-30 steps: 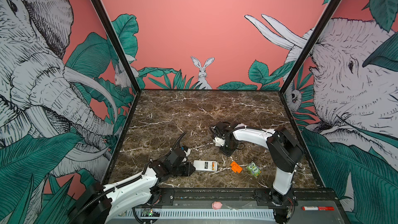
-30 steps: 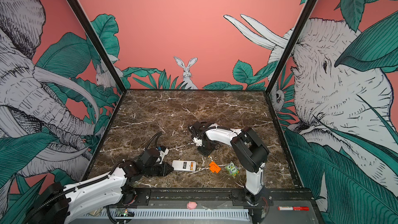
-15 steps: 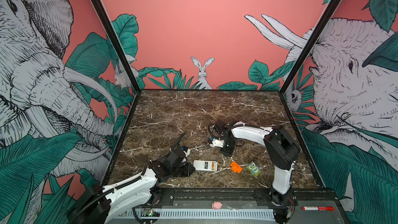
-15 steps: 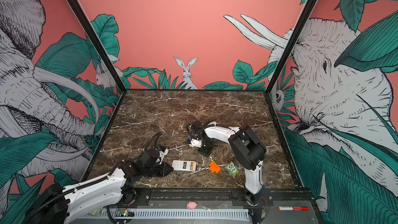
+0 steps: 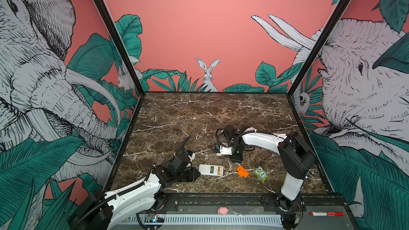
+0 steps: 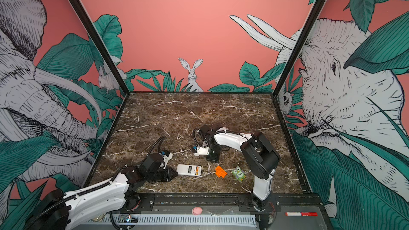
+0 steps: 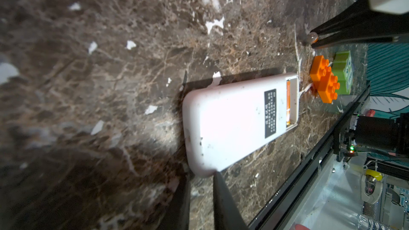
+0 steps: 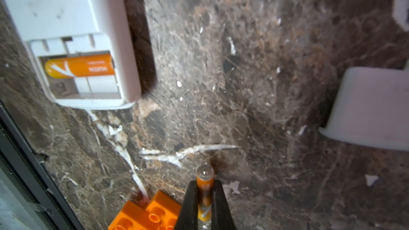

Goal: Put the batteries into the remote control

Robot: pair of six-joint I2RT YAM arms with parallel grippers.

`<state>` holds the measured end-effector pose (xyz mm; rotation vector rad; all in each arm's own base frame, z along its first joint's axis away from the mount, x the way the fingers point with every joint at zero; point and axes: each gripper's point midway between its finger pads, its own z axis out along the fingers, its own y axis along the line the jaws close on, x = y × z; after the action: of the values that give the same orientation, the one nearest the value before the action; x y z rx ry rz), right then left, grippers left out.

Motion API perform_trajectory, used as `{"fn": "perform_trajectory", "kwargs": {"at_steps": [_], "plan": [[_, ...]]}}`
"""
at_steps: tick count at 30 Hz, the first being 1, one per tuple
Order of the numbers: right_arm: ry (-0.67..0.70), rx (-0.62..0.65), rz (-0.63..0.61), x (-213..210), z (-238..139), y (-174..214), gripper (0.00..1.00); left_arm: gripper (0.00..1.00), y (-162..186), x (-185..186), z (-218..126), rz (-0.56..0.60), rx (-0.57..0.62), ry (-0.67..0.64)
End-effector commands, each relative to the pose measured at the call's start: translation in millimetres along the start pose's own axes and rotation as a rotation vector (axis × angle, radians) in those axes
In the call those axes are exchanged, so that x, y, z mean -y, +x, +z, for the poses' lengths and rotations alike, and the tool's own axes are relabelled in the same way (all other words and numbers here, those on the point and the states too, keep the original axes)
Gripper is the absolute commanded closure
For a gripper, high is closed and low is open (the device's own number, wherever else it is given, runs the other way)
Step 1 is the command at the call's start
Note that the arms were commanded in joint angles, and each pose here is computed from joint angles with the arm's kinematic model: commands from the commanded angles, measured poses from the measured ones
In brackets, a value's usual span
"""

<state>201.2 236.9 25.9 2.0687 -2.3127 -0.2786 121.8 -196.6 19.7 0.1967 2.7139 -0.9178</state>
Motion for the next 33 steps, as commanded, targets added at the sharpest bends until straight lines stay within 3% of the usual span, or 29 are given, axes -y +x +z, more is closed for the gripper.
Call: {"fn": "perform_trajectory", "kwargs": {"at_steps": [1,17,23,28,33], "plan": [[0.001,-0.011,-0.045,-4.8,0.0,0.2,0.97,0.78,13.8,-28.8,1.1,-0.027,-0.030,-0.116],[0.095,0.011,-0.010,3.9,-13.3,-5.9,0.68,0.76,11.7,-28.4,-0.7,-0.028,-0.016,-0.115],[0.157,0.090,0.109,5.9,-40.1,-13.0,0.58,0.76,11.8,-28.5,-1.5,-0.022,-0.008,-0.110],[0.276,0.219,0.478,20.1,-83.8,-19.8,0.53,0.75,7.6,-27.2,-1.2,-0.006,0.018,-0.099],[0.187,0.392,0.911,3.1,-114.0,-29.2,0.44,0.74,2.7,-22.3,-2.2,0.032,0.033,-0.086]]}}
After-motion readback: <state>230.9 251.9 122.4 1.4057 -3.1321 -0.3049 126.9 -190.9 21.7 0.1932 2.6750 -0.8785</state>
